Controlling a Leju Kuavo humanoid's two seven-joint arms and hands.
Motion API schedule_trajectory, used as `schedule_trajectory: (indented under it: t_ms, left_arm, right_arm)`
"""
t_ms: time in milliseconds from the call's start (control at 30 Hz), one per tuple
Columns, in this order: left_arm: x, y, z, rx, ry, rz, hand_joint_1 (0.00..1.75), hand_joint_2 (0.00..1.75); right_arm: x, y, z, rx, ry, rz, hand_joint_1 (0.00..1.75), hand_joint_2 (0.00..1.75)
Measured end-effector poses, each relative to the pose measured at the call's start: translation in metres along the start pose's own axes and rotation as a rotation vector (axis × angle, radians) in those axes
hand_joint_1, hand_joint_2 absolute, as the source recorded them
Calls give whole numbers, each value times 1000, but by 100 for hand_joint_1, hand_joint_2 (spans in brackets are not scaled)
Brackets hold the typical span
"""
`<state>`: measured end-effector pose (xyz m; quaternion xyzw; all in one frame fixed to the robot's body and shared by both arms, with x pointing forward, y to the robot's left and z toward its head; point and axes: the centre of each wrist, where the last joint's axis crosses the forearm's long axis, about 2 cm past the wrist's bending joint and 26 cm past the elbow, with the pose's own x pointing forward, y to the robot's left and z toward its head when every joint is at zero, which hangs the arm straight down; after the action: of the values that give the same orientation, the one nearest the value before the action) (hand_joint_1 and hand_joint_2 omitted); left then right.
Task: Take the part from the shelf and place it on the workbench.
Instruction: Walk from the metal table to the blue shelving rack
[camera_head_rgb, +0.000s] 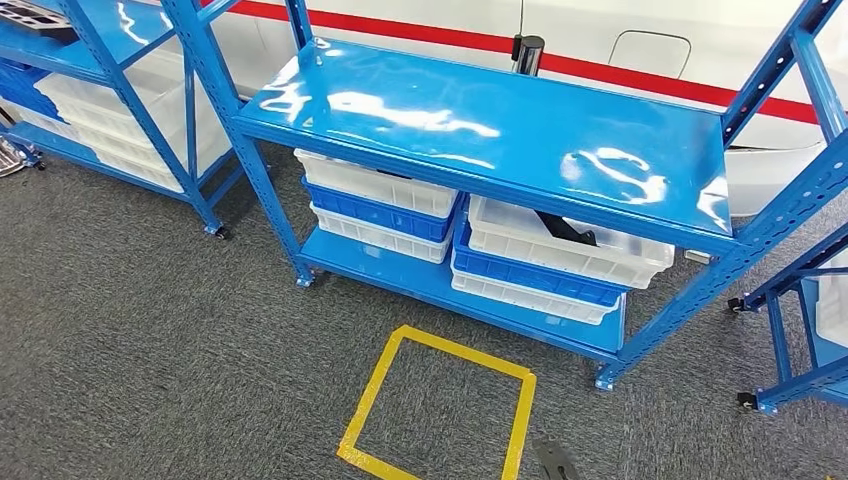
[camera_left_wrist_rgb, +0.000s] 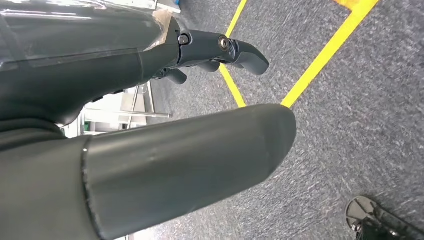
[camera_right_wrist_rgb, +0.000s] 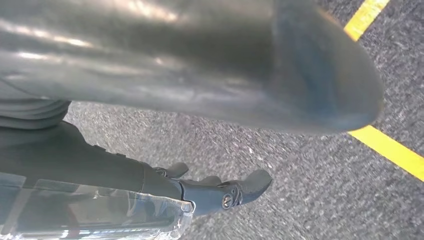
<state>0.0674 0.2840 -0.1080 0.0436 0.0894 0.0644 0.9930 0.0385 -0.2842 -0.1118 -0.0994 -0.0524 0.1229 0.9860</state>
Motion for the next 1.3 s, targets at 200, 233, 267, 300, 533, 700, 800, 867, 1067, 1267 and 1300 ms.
schedule_trajectory:
  t_ms: [200,233,267,300,533,700,800,867,1067,1267,1300]
  left_arm:
    - [2,2,0,9,-4,2,0,0]
    - [2,2,1,9,-5,0,0,0]
    - [3,1,1,8,-6,-2,0,0]
    - [3,0,1,9,-7,-6,0,0]
    - [2,2,0,12,-3,-21,0,0]
    - [5,6,1,20,-10,-18,0,0]
    - [5,4,1,17,-9,-14,0,0]
    - [5,4,1,16,-9,-11,0,0]
    - [4,3,1,14,-8,-9,0,0]
    - [5,2,2,15,-11,-8,0,0]
    - [6,1,2,14,-11,-8,0,0]
  right_arm:
    - [0,2,0,7,0,1,0,0]
    - [0,2,0,6,0,1,0,0]
    - [0,1,0,4,0,0,0,0]
    - [1,0,0,3,-1,-1,0,0]
    - [2,4,1,3,-1,-14,0,0]
    - [3,8,2,7,-3,-14,0,0]
    - [4,7,2,6,-4,-13,0,0]
    - [5,6,1,3,-5,-13,0,0]
    - [3,4,1,0,-1,-10,0,0]
    - [3,5,1,1,-1,-10,0,0]
    - [3,4,1,1,-1,-11,0,0]
